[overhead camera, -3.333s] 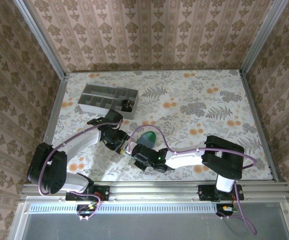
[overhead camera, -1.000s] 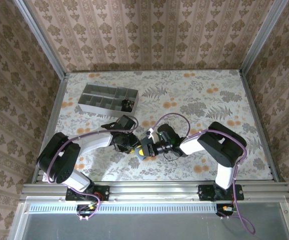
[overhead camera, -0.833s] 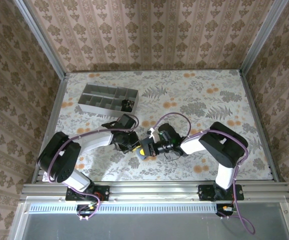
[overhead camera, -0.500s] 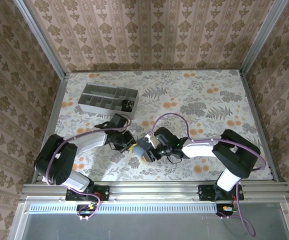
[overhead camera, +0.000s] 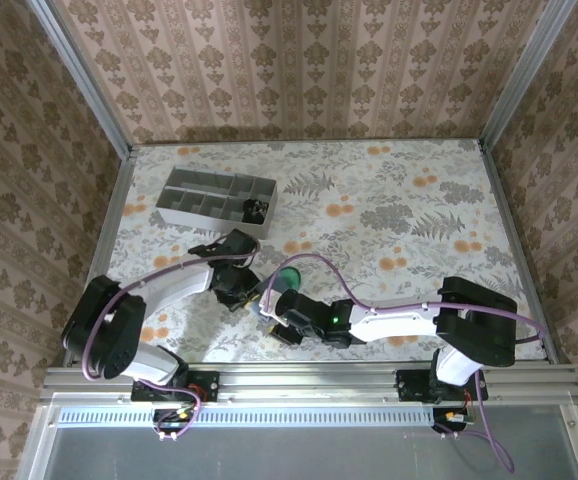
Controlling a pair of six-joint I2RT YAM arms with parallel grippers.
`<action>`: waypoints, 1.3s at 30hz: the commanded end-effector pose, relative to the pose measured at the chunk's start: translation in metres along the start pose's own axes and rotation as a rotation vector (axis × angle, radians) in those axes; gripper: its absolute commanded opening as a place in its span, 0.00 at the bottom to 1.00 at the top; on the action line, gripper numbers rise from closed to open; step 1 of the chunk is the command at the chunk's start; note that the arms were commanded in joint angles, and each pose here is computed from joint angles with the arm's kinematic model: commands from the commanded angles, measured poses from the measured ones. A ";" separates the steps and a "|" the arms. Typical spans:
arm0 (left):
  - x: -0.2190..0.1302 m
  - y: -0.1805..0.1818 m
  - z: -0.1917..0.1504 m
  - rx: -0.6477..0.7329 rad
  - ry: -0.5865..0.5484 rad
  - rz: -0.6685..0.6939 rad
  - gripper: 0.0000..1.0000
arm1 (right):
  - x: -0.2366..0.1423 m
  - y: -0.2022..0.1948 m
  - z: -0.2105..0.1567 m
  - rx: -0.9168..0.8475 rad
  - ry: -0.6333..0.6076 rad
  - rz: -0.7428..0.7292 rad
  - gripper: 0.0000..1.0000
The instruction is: Roll the socks
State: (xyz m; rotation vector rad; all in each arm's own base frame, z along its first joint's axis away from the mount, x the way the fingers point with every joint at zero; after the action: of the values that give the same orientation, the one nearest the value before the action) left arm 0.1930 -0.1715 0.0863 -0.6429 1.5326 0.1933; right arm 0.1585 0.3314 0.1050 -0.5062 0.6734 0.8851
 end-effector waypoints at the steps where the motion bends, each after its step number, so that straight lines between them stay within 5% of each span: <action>1: 0.019 0.047 -0.021 -0.077 0.114 0.262 0.00 | 0.009 -0.010 0.022 0.036 -0.072 -0.102 0.60; 11: 0.020 0.040 -0.025 -0.070 0.184 0.271 0.00 | 0.047 -0.016 0.024 0.170 -0.025 -0.134 0.52; 15: 0.016 0.039 -0.024 -0.074 0.182 0.244 0.00 | 0.058 -0.021 0.012 0.222 0.090 -0.116 0.22; 20: 0.010 0.033 -0.020 -0.093 0.182 0.169 0.05 | 0.060 -0.019 -0.038 0.293 0.254 -0.120 0.01; 27: -0.012 0.011 -0.006 -0.120 0.113 -0.054 0.48 | 0.055 -0.013 -0.090 0.428 0.345 -0.009 0.00; 30: -0.024 0.006 0.001 -0.109 0.072 -0.109 0.55 | 0.055 -0.011 -0.102 0.482 0.366 0.054 0.00; 39: -0.032 0.006 0.001 -0.037 0.043 -0.162 0.56 | 0.052 -0.017 -0.140 0.653 0.466 0.147 0.00</action>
State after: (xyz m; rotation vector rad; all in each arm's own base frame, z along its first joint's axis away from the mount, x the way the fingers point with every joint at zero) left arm 0.1952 -0.1592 0.1157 -0.8295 1.5026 0.1189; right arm 0.1998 0.3357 0.0661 0.1020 0.9104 0.8538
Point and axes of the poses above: each hand's point on the last joint's axis, 136 mm out from that joint toward the fingers, its own x axis out along the fingers, its own y axis along the line the jaws close on, z = x × y, the point moved 6 cm from there along -x, back along the fingers, and after that the axes turned 3 degrees about x, right-handed, at the moved point
